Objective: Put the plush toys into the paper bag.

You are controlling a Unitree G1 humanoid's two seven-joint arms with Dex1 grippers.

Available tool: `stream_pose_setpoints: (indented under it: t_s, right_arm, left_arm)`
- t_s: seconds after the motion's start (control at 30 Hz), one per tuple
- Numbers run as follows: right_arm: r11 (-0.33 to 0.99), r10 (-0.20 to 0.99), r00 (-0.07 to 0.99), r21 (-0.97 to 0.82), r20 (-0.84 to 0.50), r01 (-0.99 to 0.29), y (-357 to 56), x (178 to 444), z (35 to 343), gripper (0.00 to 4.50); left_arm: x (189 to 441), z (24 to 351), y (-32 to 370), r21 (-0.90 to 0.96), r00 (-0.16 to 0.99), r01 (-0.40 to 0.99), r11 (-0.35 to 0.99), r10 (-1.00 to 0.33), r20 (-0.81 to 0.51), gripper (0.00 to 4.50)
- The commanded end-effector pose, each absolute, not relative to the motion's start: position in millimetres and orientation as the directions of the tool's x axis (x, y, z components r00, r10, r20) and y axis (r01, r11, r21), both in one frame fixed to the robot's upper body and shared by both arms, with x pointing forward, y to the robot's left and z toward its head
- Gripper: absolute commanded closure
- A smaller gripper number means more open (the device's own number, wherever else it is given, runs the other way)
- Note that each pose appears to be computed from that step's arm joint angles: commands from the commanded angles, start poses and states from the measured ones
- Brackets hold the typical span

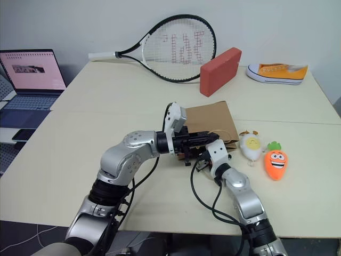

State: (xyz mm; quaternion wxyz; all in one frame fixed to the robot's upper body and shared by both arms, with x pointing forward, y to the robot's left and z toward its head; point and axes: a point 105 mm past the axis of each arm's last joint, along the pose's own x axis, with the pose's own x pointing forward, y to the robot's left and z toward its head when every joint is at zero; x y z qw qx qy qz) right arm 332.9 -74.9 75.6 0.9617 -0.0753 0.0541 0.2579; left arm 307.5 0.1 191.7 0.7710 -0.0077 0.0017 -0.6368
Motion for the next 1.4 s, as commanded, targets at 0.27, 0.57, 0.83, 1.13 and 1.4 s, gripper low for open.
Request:
stream_pose_setpoints:
  t_s: [0.27,0.57,0.83,1.13,1.4]
  right_arm:
    - [0.890,0.435,0.871,-0.036,-0.229,-0.454,-80.0,326.3,59.0,4.46]
    - [0.880,0.456,0.850,-0.012,-0.264,-0.476,-74.5,323.4,51.9,4.46]
    - [0.872,0.471,0.840,-0.005,-0.268,-0.490,-70.2,324.1,51.0,4.46]
    - [0.843,0.512,0.826,-0.045,-0.234,-0.535,-65.2,323.9,62.5,4.46]
    - [0.784,0.584,0.796,-0.144,-0.161,-0.604,-64.5,315.8,96.2,4.46]
  left_arm:
    - [327.4,249.5,14.2,0.111,0.282,0.949,0.295,-0.952,0.122,4.50]
    - [342.9,316.9,23.1,0.466,0.358,0.782,0.413,-0.911,0.205,4.50]
    - [341.3,342.3,18.6,0.733,0.349,0.564,0.380,-0.914,0.205,4.50]
    - [343.0,302.0,12.2,0.674,0.336,0.666,0.318,-0.936,0.109,4.50]
    - [328.6,271.3,11.3,0.504,0.270,0.822,0.265,-0.961,0.065,4.50]
